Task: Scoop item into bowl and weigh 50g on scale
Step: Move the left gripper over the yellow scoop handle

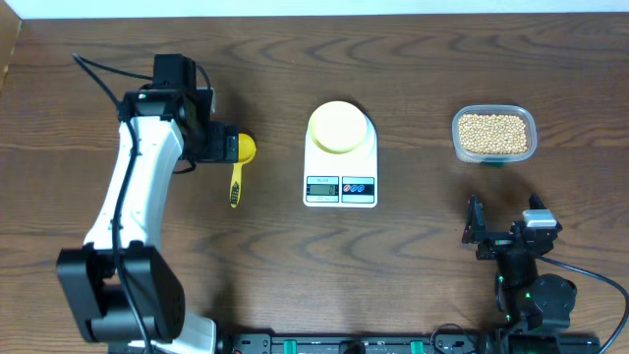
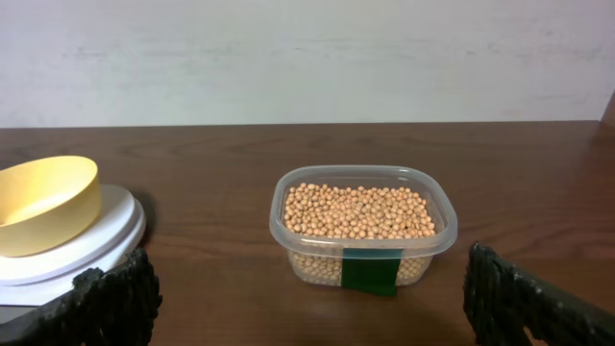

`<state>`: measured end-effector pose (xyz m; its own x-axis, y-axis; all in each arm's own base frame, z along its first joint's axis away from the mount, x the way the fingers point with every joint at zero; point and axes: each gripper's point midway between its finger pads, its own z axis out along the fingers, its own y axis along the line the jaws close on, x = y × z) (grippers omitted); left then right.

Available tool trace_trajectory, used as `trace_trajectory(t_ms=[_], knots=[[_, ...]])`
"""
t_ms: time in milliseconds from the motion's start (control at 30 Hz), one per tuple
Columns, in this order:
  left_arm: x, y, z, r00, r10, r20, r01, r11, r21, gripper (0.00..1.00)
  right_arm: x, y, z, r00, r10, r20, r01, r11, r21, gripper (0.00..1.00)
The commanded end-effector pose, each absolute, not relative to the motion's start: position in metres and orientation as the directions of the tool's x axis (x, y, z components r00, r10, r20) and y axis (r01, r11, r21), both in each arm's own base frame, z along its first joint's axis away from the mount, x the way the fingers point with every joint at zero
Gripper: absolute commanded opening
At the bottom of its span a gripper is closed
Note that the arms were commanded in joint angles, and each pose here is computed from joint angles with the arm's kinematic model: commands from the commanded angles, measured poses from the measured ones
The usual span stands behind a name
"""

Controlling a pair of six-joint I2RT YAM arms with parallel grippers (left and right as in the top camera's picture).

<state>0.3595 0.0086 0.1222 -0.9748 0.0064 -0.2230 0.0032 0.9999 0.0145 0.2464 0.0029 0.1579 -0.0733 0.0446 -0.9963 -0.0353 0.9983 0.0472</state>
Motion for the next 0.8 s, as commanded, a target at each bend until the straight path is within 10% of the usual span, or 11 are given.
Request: trace_trajectory(t_ms=[0,767], knots=[[0.370,0.012,0.115,-0.974,0.041,-0.222,0.034,0.999,0.034,0.98,0.246,0.003,0.157,-0.075,0.051,-0.996,-0.032,0.998,0.053,0.99],[0.400,0.013,0.032,-0.987,0.080,-0.140,0.075,0.997,0.035,0.98,0.246,0.003,0.157,-0.075,0.051,-0.996,-0.032,0.998,0.053,0.99]])
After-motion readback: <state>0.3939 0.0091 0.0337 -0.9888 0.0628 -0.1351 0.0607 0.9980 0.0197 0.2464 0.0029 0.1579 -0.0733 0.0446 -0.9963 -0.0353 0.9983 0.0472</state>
